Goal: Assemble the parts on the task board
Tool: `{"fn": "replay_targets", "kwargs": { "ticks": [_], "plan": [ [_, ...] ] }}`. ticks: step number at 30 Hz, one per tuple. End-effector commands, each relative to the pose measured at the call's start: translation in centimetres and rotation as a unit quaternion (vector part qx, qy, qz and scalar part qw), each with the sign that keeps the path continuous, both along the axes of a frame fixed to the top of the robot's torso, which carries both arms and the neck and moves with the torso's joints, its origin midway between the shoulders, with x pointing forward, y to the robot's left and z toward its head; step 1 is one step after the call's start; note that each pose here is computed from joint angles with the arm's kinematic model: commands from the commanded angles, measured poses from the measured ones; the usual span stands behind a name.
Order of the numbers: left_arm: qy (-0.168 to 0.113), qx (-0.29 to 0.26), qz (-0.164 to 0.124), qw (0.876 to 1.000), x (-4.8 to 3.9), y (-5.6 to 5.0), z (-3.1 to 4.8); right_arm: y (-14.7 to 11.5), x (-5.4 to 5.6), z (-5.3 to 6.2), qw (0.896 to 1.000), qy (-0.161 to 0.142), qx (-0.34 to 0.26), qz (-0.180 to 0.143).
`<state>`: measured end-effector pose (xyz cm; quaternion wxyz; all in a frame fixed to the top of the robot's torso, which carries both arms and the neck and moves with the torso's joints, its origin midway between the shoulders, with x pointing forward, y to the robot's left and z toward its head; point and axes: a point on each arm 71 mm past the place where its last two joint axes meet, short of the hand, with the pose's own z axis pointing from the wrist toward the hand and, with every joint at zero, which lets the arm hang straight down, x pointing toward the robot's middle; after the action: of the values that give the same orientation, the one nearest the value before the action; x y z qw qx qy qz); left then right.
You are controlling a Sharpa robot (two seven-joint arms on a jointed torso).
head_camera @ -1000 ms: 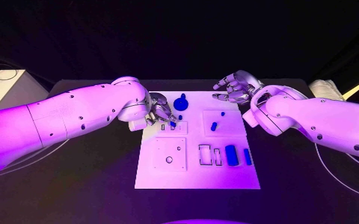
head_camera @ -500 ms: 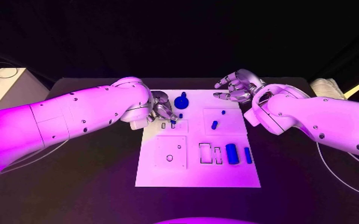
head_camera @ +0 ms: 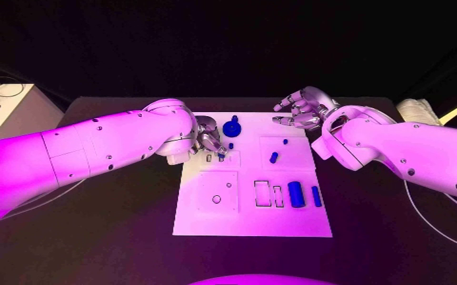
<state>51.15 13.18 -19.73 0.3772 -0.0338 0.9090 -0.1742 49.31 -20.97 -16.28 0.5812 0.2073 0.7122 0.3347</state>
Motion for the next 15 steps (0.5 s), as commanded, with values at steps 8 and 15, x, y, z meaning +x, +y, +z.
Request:
{"fn": "replay_targets", "kwargs": {
  "ticks": [8, 15],
  "plan": [
    [0.008, 0.018, -0.015, 1.000, -0.39, -0.15, -0.28, 0.22, -0.10, -0.11, 1.000, 0.004, -0.002, 0.009],
    [0.011, 0.022, -0.017, 1.000, -0.48, -0.08, -0.35, 0.22, -0.09, -0.15, 1.000, 0.005, -0.002, 0.010]
  ]
}}
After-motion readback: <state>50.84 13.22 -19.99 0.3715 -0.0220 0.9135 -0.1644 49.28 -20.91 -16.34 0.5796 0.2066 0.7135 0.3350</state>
